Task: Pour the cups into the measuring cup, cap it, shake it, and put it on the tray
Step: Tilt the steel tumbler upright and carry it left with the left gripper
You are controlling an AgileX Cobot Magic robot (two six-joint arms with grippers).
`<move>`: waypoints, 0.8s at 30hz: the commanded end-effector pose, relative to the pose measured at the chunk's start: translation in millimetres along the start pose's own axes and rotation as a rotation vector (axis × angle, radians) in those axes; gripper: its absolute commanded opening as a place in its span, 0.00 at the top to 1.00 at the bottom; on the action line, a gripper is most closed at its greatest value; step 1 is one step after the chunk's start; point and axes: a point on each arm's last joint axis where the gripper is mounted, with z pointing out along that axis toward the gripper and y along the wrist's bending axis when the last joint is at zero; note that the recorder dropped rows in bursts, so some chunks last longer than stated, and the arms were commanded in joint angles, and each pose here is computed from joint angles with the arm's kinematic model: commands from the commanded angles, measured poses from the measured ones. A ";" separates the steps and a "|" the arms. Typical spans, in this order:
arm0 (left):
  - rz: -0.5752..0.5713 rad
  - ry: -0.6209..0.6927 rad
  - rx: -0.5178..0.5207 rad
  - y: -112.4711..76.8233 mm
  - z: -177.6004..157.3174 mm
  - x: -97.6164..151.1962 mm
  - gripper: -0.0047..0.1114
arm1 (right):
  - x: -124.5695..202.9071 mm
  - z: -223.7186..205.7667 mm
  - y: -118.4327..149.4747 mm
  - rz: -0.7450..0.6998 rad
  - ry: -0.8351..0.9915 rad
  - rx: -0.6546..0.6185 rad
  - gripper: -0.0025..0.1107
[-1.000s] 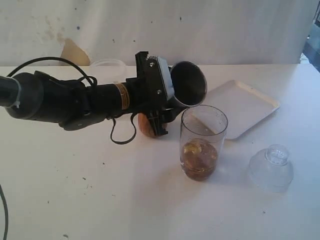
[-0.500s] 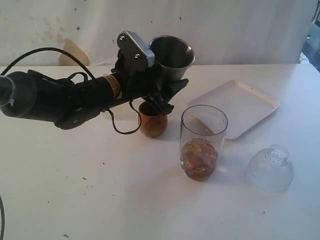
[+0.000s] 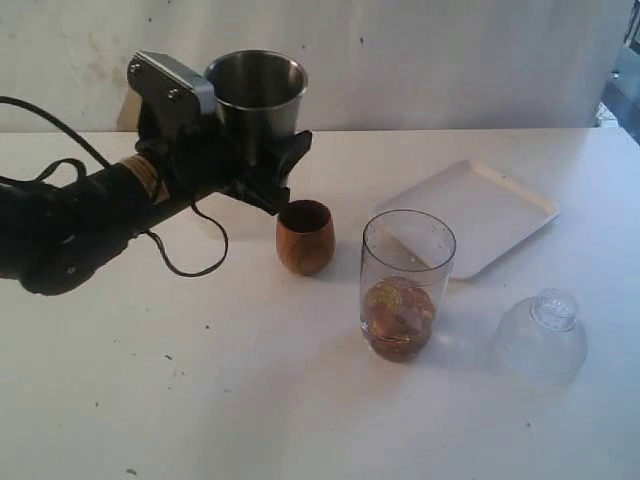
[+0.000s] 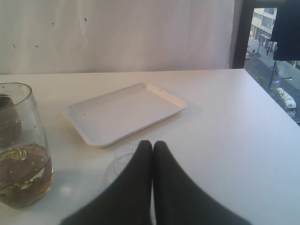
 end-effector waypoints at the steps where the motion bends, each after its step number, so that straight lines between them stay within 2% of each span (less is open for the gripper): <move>1: -0.045 -0.085 -0.100 12.6 -26.0 -11.0 0.96 | 1.8 0.1 0.0 -0.004 0.001 -0.001 0.98; 7: -0.161 -0.086 -0.215 42.2 -65.3 5.6 0.96 | 2.0 0.1 0.0 -0.004 0.003 -0.001 0.98; 14: -0.187 -0.059 -0.390 82.6 -103.7 25.5 0.96 | 2.0 0.1 0.0 -0.004 0.003 -0.001 0.98; 19: -0.206 -0.039 -0.486 108.4 -114.9 35.4 0.96 | 2.0 0.1 0.0 -0.004 0.003 -0.001 0.98; 24: -0.236 0.007 -0.541 124.4 -115.7 58.6 0.96 | 2.0 0.1 0.0 -0.004 0.003 -0.001 0.98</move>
